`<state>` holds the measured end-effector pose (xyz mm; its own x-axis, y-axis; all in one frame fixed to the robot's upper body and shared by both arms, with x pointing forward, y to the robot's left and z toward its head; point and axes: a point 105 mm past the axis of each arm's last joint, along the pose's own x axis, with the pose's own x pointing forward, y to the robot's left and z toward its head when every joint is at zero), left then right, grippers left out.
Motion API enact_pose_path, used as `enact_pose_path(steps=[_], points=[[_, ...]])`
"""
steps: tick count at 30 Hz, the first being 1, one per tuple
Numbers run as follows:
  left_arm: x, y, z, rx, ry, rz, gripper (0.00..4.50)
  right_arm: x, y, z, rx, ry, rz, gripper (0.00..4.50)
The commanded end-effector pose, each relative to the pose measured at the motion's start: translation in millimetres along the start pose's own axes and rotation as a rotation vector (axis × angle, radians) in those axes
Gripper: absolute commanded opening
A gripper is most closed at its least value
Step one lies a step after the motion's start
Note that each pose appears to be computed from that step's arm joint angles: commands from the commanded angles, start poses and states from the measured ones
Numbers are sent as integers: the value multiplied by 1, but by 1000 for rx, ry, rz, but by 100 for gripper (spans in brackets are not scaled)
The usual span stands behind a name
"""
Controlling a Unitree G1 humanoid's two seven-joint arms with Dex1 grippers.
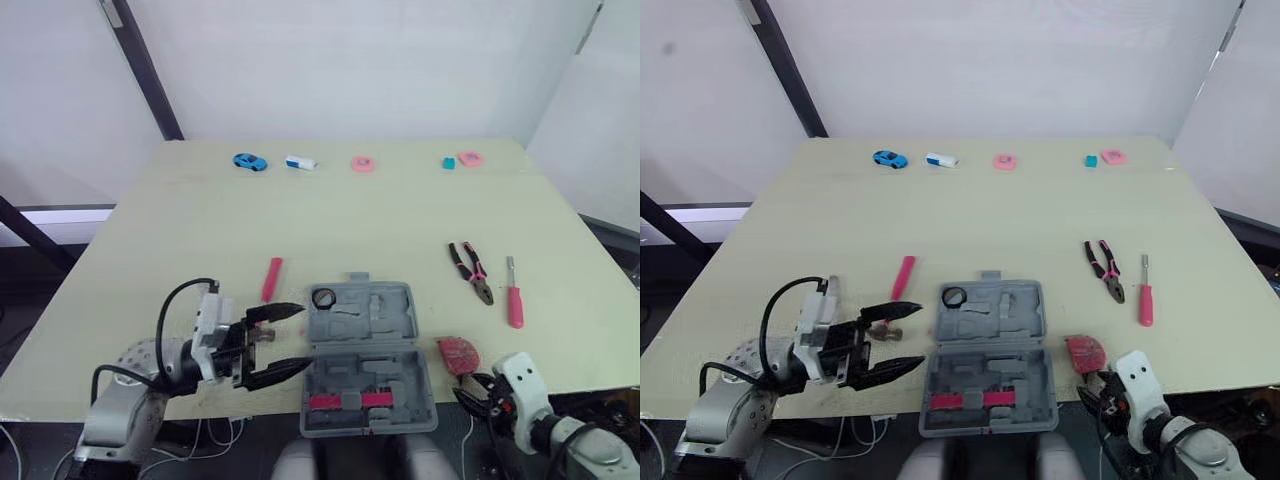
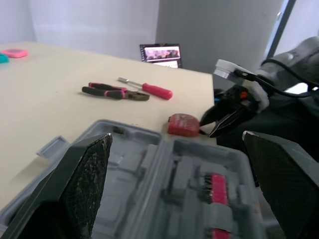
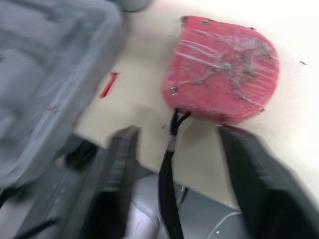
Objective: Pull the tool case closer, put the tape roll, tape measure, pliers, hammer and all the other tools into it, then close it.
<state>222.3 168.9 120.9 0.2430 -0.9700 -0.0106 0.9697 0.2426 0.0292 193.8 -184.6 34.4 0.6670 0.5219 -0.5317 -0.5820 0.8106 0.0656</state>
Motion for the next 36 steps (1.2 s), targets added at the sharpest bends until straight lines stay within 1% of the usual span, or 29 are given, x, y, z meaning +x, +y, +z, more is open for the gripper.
enact_pose_path(steps=[1, 4, 7, 11, 16, 18, 21, 27, 36], points=[[-19, 0, 7, -6, -16, -1, 450, -27, 0, 36, -112, -56, 129, 443], [-35, 1, 6, -18, -6, 21, 450, -43, -1, 54, -237, -22, 247, 443], [-46, 3, 3, -22, 7, 47, 450, -43, -5, 67, -364, 16, 331, 443], [-55, 4, -3, -30, 17, 57, 450, -29, -9, 71, -513, 74, 442, 443], [-52, 5, -3, -30, 17, 41, 450, 2, -23, 74, -673, 140, 519, 443], [-50, 4, -3, -30, 14, 30, 450, 12, -29, 70, -741, 184, 549, 443], [-47, 3, -3, -29, 16, 16, 450, 27, -33, 73, -793, 203, 569, 443], [-43, 1, -1, -27, 20, 2, 450, 42, -39, 67, -850, 258, 613, 443], [-38, 0, 0, -27, 15, -13, 450, 52, -46, 58, -887, 300, 636, 443]])
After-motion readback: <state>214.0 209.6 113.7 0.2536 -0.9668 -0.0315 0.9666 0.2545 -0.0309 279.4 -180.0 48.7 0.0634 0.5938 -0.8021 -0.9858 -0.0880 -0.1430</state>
